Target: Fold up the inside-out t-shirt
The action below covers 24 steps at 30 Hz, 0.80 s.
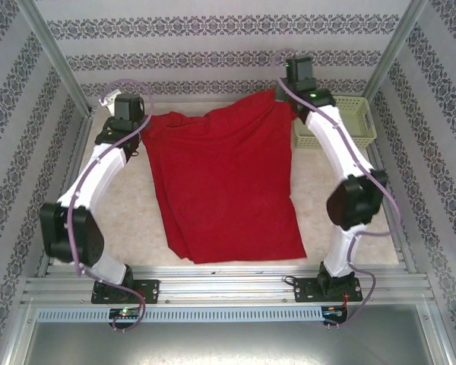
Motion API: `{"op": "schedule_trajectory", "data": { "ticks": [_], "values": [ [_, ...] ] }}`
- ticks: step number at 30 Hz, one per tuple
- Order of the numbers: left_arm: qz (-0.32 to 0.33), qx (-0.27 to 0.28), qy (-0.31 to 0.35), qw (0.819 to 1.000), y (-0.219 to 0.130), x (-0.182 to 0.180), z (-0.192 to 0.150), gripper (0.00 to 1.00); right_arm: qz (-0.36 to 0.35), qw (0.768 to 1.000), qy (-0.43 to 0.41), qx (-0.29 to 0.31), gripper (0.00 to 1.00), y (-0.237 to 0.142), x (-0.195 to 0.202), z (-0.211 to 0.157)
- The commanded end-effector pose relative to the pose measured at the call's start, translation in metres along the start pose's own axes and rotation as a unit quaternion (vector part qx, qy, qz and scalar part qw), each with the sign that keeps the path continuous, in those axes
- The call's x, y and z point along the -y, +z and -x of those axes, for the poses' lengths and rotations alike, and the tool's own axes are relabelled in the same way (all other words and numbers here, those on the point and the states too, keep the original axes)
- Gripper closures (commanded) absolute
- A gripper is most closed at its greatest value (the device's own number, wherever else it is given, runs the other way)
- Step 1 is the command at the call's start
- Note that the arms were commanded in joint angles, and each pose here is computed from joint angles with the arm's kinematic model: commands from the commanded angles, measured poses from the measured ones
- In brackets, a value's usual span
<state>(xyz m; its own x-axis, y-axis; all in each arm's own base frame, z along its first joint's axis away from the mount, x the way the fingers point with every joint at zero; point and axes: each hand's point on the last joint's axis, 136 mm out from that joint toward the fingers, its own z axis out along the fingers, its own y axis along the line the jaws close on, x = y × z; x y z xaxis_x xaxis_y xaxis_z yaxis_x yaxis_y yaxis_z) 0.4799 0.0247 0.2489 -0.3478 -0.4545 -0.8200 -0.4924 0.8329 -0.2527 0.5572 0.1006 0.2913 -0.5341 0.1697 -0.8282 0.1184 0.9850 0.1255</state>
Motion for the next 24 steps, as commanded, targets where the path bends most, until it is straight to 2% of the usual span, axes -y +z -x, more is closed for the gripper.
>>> {"op": "schedule_trajectory", "data": {
  "ticks": [1,6,12,13,14,15,16,17,20,22,24],
  "values": [
    [-0.024,-0.02,-0.017,0.999,0.05,0.007,-0.015,1.0,0.011,0.999,0.033,0.006,1.0,0.046,-0.014,0.002],
    [-0.03,-0.072,-0.024,0.997,0.114,0.006,-0.043,1.0,-0.014,0.999,0.026,-0.024,0.98,0.114,-0.019,-0.016],
    [-0.038,-0.103,-0.021,0.994,0.162,0.01,-0.035,0.95,-0.002,0.999,0.054,-0.002,0.6,0.136,-0.01,-0.004],
    [-0.039,-0.11,-0.022,0.993,0.167,0.01,-0.033,0.93,0.001,0.998,0.06,-0.004,0.51,0.135,-0.007,-0.003],
    [-0.04,-0.113,-0.02,0.993,0.17,0.011,-0.03,0.88,0.001,0.998,0.062,-0.006,0.44,0.132,-0.005,-0.002],
    [-0.038,-0.119,-0.018,0.992,0.172,0.012,-0.029,0.78,0.001,0.998,0.06,-0.009,0.39,0.128,-0.004,-0.001],
    [-0.034,-0.132,-0.014,0.991,0.172,0.01,-0.029,0.65,-0.001,0.998,0.054,-0.015,0.37,0.124,-0.003,-0.003],
    [-0.03,-0.145,-0.01,0.989,0.17,0.01,-0.028,0.55,-0.001,0.999,0.047,-0.02,0.36,0.118,-0.004,-0.004],
    [-0.014,-0.172,-0.003,0.985,0.151,0.007,-0.025,0.43,-0.005,0.998,0.031,-0.048,0.33,0.095,-0.003,-0.013],
    [-0.001,-0.177,-0.004,0.984,0.129,0.003,-0.023,0.36,-0.004,0.997,0.03,-0.071,0.33,0.078,-0.001,-0.024],
    [-0.016,-0.178,-0.002,0.984,0.1,0.009,-0.028,0.3,0.005,0.994,0.037,-0.101,0.31,0.062,0.0,-0.045]
  ]
}}
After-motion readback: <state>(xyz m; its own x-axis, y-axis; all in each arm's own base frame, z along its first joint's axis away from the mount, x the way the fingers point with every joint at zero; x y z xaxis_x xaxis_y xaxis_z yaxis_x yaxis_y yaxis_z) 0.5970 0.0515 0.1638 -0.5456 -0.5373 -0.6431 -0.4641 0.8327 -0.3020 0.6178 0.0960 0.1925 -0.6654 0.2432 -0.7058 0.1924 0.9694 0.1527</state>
